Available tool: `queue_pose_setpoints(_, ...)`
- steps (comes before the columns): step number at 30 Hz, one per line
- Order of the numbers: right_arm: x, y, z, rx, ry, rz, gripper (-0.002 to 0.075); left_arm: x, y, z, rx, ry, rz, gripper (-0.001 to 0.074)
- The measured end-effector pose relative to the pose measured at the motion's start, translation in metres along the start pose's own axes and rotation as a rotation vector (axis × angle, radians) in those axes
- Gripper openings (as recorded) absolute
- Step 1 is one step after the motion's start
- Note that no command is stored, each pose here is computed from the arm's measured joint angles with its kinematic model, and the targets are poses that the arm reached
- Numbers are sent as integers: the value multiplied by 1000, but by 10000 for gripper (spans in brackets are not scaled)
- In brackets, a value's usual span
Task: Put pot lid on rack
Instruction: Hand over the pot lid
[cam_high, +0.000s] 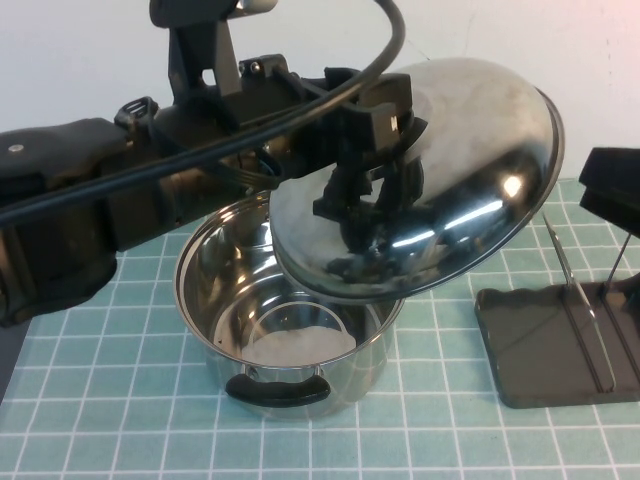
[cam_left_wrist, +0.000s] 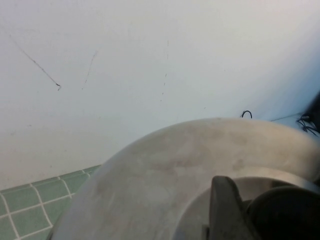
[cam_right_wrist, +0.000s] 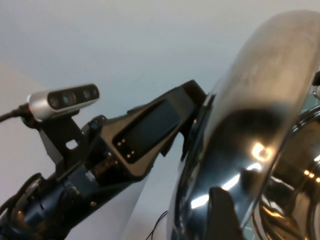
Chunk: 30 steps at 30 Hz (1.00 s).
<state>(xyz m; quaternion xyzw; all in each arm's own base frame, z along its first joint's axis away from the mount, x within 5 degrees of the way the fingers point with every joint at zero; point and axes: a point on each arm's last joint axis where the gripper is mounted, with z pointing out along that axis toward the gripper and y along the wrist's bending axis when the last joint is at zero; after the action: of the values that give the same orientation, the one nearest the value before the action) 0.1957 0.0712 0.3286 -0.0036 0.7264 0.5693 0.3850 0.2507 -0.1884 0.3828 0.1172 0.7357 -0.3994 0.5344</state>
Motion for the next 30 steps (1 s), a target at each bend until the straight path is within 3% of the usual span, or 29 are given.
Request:
queue_pose_setpoints(10,-17,6,12,-47,31,20,417,0,-1,0,7,0,14,318)
queue_pose_setpoints(21,-19,-7,36,-54,103,79,412,2,-6,0,69,26,28,318)
queue_pose_setpoints(23,-21,-7,37,-56,102,66,384,2,-6,0,71,26,30,318)
queue_pose_setpoints(28,-29,1,38,-92,86,25,225,2,-6,1,67,26,22,319)
queue_pose_setpoints(30,-29,2,38,-94,85,19,209,2,-6,1,68,24,18,319)
